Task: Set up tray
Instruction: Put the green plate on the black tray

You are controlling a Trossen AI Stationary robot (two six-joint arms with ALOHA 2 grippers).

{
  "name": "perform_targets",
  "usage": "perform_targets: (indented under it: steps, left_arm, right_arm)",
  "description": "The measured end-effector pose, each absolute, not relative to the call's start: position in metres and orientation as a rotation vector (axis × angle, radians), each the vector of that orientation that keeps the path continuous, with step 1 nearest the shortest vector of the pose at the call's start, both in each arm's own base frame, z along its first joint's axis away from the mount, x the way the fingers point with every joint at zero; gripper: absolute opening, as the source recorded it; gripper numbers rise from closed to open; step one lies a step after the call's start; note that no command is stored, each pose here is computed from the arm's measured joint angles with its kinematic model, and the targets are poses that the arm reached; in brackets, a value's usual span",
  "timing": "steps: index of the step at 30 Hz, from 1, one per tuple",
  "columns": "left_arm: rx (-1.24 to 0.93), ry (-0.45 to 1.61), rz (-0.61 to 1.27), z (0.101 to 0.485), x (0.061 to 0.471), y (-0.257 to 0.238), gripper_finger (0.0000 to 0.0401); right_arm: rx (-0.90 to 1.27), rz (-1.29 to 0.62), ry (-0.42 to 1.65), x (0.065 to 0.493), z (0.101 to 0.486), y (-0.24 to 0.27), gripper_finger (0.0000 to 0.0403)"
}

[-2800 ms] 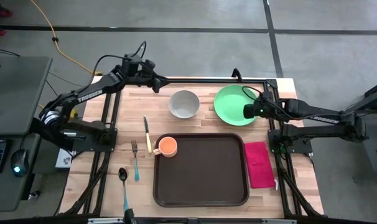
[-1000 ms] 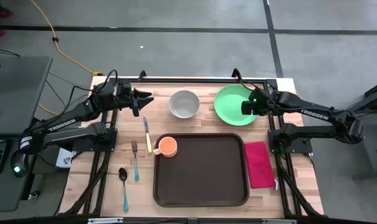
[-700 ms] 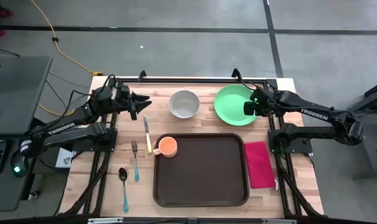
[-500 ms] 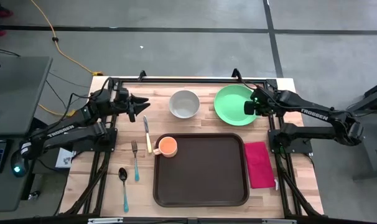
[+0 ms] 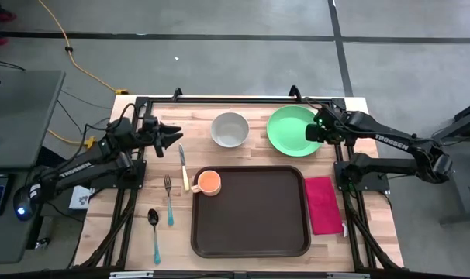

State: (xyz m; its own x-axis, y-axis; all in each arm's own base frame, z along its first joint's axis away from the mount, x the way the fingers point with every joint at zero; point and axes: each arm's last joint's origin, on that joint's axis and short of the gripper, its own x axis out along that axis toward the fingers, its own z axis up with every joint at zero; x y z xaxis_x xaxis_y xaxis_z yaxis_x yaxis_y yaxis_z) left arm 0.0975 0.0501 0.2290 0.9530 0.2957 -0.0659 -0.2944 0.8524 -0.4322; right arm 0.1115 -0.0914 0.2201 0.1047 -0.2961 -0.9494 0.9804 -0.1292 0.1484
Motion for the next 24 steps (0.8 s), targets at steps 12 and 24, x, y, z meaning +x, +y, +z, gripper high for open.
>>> perform_targets:
  steps: [12,24]
  left_arm:
    - [-0.450,0.011,0.264,0.213,0.094,0.047,0.0211]
    - [-0.454,0.015,0.243,0.202,0.092,0.045,0.0211]
  right_arm:
    - [1.196,-1.371,0.804,0.108,0.220,-0.096,0.0124]
    - [1.252,-1.375,0.827,0.112,0.202,-0.099,0.0124]
